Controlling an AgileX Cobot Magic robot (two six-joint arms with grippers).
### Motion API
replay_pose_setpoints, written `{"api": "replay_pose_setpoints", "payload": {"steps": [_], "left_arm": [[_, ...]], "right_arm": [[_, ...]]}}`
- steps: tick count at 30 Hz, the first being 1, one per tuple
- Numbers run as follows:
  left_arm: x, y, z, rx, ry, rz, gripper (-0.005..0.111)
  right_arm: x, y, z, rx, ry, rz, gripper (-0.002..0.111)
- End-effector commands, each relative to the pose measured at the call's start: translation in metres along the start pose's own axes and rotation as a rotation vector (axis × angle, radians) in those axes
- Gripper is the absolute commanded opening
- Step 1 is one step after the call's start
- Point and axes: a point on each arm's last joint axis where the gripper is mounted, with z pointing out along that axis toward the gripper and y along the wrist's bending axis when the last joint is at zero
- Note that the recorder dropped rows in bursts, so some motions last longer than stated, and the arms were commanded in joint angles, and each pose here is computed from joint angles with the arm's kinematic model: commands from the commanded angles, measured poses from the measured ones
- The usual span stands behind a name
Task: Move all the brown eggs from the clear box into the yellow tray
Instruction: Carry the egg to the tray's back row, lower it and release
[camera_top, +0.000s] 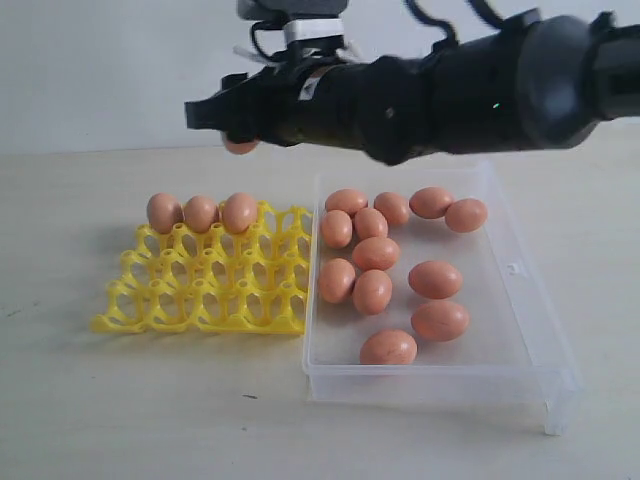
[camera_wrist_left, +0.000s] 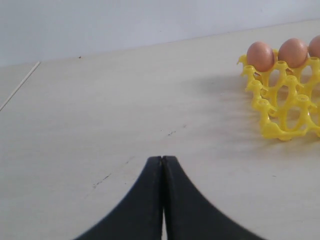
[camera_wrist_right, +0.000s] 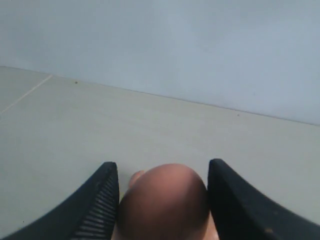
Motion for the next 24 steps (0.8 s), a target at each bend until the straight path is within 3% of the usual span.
{"api": "replay_pose_setpoints", "payload": {"steps": [1,6,11,24], "left_arm": [[-0.002,0.000,0.000,0.006,-0.013,-0.006,0.000],[-0.002,0.000,0.000,0.006,-0.013,-0.006,0.000],[-0.002,0.000,0.000,0.006,-0.013,-0.006,0.000],[-0.002,0.000,0.000,0.006,-0.013,-0.006,0.000]], "right_arm": [[0.016,0.012,0.020,-0.017,-0.079,-0.003,0.000],[0.039,0.011,0.047,-0.005,-0.039,-0.024,0.000],[0.059,-0.006,0.065,0.058,-0.008,0.000,0.000],[0.055,-0.045,0.069,0.136,-0.016,-0.009,0.000]]}}
